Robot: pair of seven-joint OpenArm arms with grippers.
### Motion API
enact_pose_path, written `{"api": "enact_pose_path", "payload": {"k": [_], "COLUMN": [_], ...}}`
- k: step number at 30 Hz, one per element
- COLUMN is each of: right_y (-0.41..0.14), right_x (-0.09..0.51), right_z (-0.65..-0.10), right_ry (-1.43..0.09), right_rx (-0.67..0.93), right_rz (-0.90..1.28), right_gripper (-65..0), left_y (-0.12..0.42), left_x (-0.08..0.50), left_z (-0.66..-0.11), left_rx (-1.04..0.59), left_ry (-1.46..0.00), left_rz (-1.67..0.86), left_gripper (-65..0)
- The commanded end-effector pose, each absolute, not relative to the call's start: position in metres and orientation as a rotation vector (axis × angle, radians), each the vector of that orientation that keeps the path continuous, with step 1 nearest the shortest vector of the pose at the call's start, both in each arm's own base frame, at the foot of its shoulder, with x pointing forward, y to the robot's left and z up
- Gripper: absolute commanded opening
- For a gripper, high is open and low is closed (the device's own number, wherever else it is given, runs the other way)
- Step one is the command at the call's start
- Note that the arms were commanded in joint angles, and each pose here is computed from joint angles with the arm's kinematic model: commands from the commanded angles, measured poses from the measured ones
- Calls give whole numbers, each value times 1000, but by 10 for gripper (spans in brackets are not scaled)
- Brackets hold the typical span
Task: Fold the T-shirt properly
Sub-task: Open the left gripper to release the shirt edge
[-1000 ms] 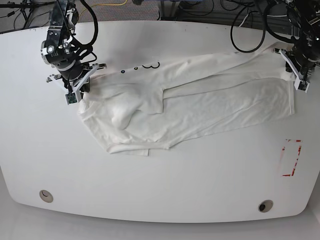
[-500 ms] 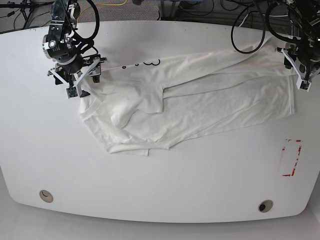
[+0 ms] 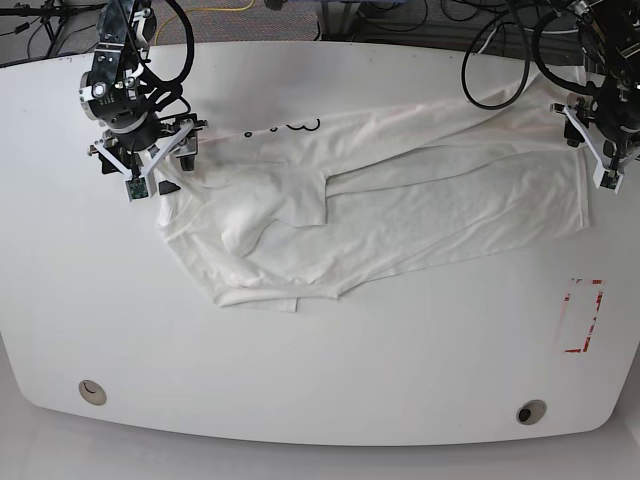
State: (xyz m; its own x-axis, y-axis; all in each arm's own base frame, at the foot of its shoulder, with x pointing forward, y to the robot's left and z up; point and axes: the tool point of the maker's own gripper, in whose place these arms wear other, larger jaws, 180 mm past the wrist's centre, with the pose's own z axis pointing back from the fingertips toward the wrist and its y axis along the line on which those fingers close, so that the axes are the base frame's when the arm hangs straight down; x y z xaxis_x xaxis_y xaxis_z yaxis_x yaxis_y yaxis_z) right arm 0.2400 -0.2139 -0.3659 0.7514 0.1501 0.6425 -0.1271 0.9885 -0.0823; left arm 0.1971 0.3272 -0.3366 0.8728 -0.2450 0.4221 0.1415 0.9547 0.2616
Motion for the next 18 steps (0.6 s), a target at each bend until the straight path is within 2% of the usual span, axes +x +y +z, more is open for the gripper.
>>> {"api": "enact_pose_path", "payload": {"k": [1,18], "right_y": [-214,-202], "right_x": [246,276], "right_z": [-355,-352], "right_ry": [-748,-798], "right_rx": [-39,18], "right_rz": [161,106], "right_gripper": [-170,-139], "left_y": [332,340], "left_x": [211,240], "left_z": [-322,-296], "left_rx": [253,276], "left_ry": [-525,-634], "left_rz": [-214,-188], "left_gripper": [-277,-281]}}
